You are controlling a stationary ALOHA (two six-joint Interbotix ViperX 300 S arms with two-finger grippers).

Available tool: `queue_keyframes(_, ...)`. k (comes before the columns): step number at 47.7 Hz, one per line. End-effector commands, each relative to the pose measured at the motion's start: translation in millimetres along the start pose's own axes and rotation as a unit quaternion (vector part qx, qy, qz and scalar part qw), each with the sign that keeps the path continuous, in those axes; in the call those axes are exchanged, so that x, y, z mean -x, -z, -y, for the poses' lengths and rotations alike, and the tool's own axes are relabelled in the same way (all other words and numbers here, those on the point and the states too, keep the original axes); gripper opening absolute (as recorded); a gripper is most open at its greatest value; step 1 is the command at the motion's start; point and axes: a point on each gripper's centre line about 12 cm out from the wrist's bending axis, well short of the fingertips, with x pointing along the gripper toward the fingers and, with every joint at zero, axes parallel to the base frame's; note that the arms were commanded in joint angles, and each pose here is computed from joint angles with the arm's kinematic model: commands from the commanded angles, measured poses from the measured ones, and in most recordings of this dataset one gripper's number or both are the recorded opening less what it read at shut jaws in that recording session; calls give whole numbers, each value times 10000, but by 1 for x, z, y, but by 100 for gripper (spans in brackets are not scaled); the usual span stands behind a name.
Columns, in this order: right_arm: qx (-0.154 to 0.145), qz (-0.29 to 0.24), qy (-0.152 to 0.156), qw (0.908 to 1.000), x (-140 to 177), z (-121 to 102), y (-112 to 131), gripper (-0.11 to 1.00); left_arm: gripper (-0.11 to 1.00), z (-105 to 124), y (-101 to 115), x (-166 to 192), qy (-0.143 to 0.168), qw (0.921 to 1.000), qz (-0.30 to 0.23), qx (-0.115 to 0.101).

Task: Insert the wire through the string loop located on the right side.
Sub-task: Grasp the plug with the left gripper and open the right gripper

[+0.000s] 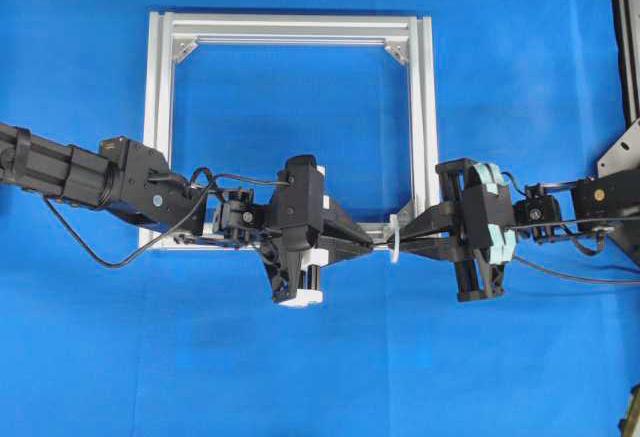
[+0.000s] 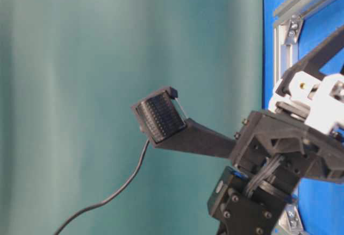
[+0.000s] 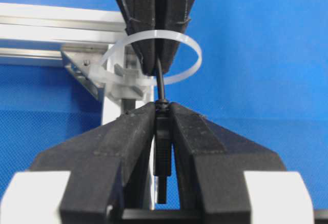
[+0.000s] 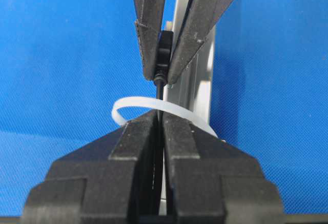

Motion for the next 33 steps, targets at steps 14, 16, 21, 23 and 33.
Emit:
queue_keyframes(14,-4,106,-13,9999,0,-1,-6,-2,9,2,-17,2,35,9997,235,-2)
queue_keyframes(16,1,106,-18,9999,-1,-1,-7,-2,9,2,-18,2,36,9997,243,-2)
queue_keyframes(21,1,67,-15,10000,-1,-1,-6,-2,9,2,-18,2,36,9997,243,-2)
queue_keyframes(23,-6,52,-14,10000,-1,-1,-5,-2,9,2,-18,2,36,9997,243,-2)
queue_keyframes(33,-43,-1,-3,10000,-1,-1,-4,24,9,2,-18,2,32,9997,243,5)
